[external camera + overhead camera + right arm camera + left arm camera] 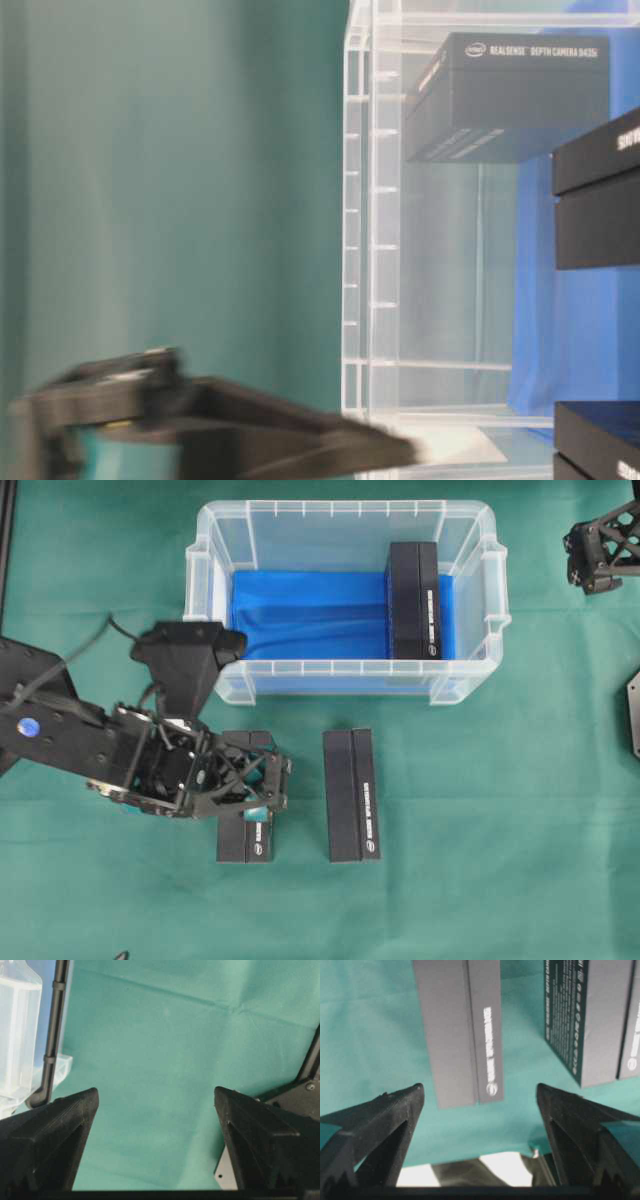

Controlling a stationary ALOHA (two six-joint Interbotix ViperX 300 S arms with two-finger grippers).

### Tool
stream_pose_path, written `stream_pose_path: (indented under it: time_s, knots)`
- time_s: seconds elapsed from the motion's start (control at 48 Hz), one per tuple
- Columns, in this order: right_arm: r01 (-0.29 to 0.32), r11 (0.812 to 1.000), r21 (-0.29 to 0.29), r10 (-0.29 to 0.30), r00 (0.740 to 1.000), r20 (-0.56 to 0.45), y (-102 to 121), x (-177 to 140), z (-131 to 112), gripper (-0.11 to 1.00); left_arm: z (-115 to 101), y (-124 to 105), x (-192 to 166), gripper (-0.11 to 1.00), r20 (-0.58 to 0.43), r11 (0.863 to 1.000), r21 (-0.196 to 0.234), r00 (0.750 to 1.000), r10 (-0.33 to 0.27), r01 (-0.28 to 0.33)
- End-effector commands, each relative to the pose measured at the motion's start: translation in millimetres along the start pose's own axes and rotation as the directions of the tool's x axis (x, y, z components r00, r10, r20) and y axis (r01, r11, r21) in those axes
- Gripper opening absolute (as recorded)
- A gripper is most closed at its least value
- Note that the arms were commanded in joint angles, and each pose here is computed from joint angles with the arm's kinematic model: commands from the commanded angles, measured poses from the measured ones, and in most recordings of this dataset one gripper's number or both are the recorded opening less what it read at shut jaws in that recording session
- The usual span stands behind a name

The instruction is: Take out the box from the case.

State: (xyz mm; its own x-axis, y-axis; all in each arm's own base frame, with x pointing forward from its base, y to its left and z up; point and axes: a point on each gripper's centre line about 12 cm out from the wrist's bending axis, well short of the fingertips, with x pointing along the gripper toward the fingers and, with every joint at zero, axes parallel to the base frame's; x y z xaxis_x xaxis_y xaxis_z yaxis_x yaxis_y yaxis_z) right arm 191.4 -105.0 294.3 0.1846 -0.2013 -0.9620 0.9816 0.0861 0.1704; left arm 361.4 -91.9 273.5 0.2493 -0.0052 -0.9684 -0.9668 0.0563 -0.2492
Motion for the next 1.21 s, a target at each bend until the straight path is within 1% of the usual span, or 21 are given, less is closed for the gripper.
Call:
stream_pose_path:
  time_s: [0.0,0.125,0.25,0.396,0.458,0.521,0.583,0.667,0.771,0.875,0.979,1.104,1.187]
  knots:
    - [-0.015,1.0,0.001,0.015,1.0,0.012,1,-5,1,0.91,1,-6,-35,0.93,0.0,0.999,-0.003,0.999,-0.041,0.041]
    - [-0.013,1.0,0.001,0.013,1.0,0.011,1,-5,1,0.91,3,-9,-49,0.93,0.009,0.999,-0.001,0.999,-0.04,0.04]
    - [-0.014,1.0,0.001,0.014,1.0,0.009,1,-4,1,0.91,3,-9,-49,0.93,0.009,0.999,-0.003,0.999,-0.04,0.04]
    - [-0.015,1.0,0.001,0.015,1.0,0.01,1,-5,1,0.91,0,-2,-51,0.93,0.007,0.999,0.012,0.999,-0.035,0.035]
    - [-0.015,1.0,0.003,0.015,1.0,0.011,1,-5,1,0.91,-4,6,-52,0.93,0.004,0.999,0.019,1.0,-0.03,0.029]
    - [-0.014,1.0,0.001,0.014,1.0,0.009,1,-4,1,0.91,-10,18,-55,0.93,-0.001,0.999,0.036,1.0,-0.022,0.022]
    - [-0.013,1.0,0.001,0.013,1.0,0.011,1,-4,1,0.91,-14,31,-58,0.93,-0.006,0.999,0.043,1.0,-0.02,0.02]
    - [-0.015,1.0,0.001,0.015,1.0,0.01,1,-5,1,0.91,-17,50,-62,0.93,-0.012,0.999,0.034,1.0,-0.015,0.016]
    - [-0.014,1.0,0.003,0.014,1.0,0.009,1,-4,1,0.91,-20,78,-68,0.93,-0.02,1.0,0.011,1.0,-0.006,0.006]
    - [-0.014,1.0,0.003,0.014,1.0,0.009,1,-4,1,0.91,-20,100,-70,0.93,-0.023,1.0,-0.013,1.0,0.003,-0.003]
    - [-0.015,1.0,0.005,0.015,1.0,0.008,1,-4,1,0.91,-17,109,-72,0.93,-0.024,1.0,-0.013,1.0,-0.002,0.002]
    - [-0.017,1.0,0.005,0.017,1.0,0.008,1,-5,1,0.91,-9,111,-72,0.93,-0.004,1.0,-0.02,1.0,-0.006,0.006]
    - [-0.017,1.0,0.008,0.017,1.0,0.008,1,-5,1,0.91,-2,113,-73,0.93,0.012,1.0,-0.031,1.0,0.003,-0.002]
